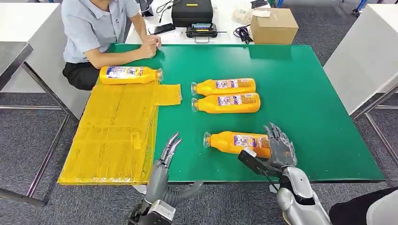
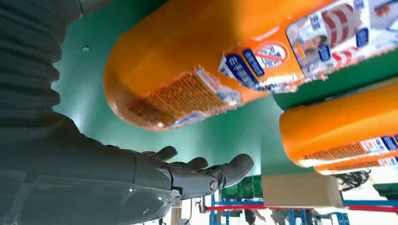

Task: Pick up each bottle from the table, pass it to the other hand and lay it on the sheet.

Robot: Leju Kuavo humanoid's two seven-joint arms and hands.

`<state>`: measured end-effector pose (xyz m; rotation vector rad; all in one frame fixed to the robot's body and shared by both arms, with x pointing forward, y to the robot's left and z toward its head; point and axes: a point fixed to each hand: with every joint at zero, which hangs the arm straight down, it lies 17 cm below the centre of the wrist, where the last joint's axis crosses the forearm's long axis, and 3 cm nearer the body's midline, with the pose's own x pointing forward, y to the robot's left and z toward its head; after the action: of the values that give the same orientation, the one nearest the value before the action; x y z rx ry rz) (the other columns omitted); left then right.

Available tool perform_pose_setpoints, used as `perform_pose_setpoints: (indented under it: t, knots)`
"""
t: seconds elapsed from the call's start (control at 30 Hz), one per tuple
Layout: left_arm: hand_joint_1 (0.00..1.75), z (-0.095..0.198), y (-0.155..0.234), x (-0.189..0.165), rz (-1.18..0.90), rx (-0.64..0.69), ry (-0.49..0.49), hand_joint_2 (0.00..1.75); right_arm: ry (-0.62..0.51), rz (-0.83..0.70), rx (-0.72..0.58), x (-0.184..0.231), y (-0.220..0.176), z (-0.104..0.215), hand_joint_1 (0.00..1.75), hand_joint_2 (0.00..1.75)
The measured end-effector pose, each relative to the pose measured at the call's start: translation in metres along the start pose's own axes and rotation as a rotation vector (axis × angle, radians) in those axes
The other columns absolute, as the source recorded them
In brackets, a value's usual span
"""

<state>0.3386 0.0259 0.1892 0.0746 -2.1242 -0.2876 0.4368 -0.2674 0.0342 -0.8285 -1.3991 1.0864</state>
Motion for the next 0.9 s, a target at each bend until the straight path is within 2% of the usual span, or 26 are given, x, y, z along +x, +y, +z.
perform_pose_setpoints:
  t: [0.53, 0.9]
  knots:
    - [0.0, 0.002, -0.007, -0.002, -0.003, -0.036, 0.011, 1.75, 0.028, -0.021, 0.086, -0.012, 0.022, 0.007, 0.0, 1.75]
    - [0.0, 0.0, -0.012, -0.001, 0.043, -0.049, 0.015, 1.75, 0.034, 0.023, 0.121, -0.028, 0.025, -0.01, 0.0, 1.75]
